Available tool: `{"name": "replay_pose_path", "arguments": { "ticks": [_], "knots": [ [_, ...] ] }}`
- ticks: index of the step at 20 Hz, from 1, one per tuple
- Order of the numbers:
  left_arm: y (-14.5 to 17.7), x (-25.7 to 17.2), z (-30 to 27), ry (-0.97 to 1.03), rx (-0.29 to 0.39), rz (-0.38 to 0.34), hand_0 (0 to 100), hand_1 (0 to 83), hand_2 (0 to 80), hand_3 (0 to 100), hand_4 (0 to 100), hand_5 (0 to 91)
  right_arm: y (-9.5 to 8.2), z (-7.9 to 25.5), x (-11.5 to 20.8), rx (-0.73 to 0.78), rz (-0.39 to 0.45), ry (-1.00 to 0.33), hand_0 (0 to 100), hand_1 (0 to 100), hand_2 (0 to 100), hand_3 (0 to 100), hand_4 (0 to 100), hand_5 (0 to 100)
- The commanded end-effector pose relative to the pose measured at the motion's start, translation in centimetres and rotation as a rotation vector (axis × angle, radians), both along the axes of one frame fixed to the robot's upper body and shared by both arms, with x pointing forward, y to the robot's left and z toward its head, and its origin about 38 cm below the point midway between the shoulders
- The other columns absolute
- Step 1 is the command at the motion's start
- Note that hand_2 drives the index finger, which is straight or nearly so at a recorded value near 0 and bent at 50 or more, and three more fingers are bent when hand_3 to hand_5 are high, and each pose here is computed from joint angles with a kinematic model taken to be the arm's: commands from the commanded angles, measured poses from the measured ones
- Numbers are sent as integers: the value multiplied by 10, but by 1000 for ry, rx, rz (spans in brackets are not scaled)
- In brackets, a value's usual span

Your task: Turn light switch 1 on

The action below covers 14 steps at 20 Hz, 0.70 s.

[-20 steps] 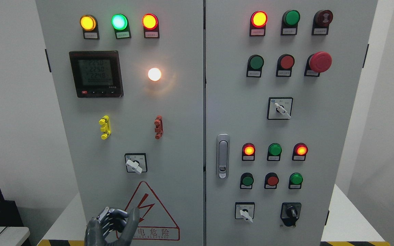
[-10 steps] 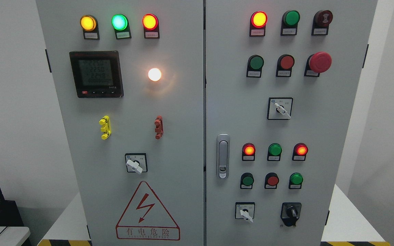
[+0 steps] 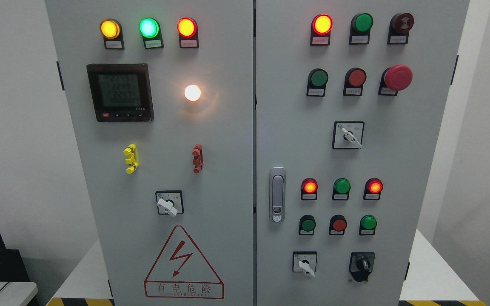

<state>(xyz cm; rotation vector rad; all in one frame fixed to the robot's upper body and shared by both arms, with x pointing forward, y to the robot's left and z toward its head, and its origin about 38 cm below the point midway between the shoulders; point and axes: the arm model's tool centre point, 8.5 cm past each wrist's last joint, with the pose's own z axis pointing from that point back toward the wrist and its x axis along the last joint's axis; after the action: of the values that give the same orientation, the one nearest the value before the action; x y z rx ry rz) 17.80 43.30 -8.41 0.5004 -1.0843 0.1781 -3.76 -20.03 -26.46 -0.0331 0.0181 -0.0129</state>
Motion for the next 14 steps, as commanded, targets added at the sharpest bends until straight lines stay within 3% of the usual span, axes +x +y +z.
{"name": "replay_pose_path", "arguments": {
  "ticks": [1,4,8,14],
  "knots": [
    [8,-159,-112,460,-226,259,169,306,0,0,31,0,0,0,0,1,-8,0,120,389,0,0,0,0],
    [-24,-194,-137,622,-315,206,198,285,0,0,0,0,0,0,0,1,-8,0,120,389,0,0,0,0],
    [-68,-223,-155,797,-417,36,211,263,0,0,0,0,0,0,0,1,-8,0,120,389,0,0,0,0],
    [-111,-235,-167,979,-449,-160,228,233,0,0,0,0,1,0,0,2,-8,0,120,389,0,0,0,0]
  ]
}}
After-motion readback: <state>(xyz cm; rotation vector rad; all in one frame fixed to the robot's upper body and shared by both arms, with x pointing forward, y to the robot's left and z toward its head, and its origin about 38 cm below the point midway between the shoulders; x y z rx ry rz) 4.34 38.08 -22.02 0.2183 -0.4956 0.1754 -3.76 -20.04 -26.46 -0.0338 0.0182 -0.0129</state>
